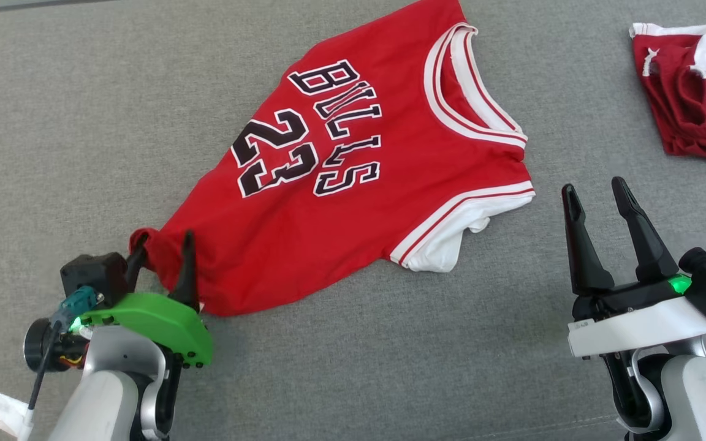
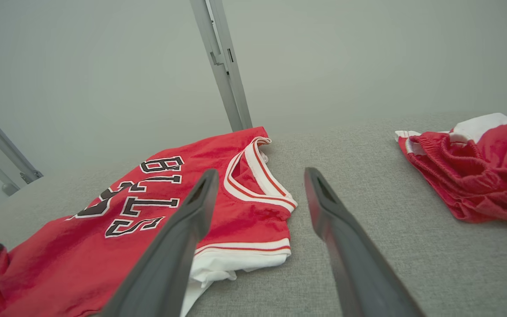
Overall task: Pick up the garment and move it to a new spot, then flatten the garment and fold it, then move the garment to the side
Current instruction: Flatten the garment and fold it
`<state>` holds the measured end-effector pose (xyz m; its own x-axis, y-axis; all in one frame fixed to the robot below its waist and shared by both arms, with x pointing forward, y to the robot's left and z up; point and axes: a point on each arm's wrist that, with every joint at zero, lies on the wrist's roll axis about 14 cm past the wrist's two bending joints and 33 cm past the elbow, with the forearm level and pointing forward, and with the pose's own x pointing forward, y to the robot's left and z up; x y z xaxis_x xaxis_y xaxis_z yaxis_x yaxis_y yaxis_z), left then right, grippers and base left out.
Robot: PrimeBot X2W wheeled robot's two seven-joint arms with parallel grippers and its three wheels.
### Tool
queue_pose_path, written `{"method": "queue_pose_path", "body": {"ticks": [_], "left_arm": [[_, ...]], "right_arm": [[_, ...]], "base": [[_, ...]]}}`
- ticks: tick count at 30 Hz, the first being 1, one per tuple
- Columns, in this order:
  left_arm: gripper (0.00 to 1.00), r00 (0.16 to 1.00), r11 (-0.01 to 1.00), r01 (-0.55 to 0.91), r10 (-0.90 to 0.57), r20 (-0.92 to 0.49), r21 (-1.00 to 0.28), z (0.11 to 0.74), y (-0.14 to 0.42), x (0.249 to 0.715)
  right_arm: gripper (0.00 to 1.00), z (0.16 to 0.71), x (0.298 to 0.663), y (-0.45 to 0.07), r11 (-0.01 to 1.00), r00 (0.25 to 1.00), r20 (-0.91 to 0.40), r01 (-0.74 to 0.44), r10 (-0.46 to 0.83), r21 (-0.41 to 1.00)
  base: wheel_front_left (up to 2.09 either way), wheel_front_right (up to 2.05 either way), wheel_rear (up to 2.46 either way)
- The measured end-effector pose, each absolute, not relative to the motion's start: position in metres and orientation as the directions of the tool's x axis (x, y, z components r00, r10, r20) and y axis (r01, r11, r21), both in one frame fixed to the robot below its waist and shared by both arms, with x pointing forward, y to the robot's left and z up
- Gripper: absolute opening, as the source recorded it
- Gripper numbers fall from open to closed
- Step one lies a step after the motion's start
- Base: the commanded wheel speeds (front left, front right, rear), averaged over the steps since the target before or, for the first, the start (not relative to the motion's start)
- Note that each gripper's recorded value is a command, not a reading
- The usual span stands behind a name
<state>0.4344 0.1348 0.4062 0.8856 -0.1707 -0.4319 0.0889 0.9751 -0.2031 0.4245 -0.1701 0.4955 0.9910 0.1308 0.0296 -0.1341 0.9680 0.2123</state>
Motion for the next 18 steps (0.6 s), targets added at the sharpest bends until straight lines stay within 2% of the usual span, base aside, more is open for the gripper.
{"method": "queue_pose_path", "body": {"ticks": [7,12,18], "left_arm": [[1.0,0.977,0.992,0.094,-0.108,-0.183,-0.084,0.447,0.141,0.465],[1.0,0.998,0.998,0.056,-0.056,-0.006,-0.024,0.482,0.154,0.467],[1.0,1.0,1.0,0.012,-0.011,0.028,-0.011,0.489,0.174,0.445]], "right_arm": [[1.0,0.502,0.426,-0.171,0.972,0.99,0.052,-0.138,0.13,0.19],[1.0,0.512,0.427,-0.163,0.971,0.984,0.077,-0.174,0.163,0.166],[1.0,0.523,0.424,-0.155,0.967,0.977,0.095,-0.203,0.19,0.152]], "base": [[0.0,0.0,0.0],[0.0,0.0,0.0],[0.0,0.0,0.0]]}}
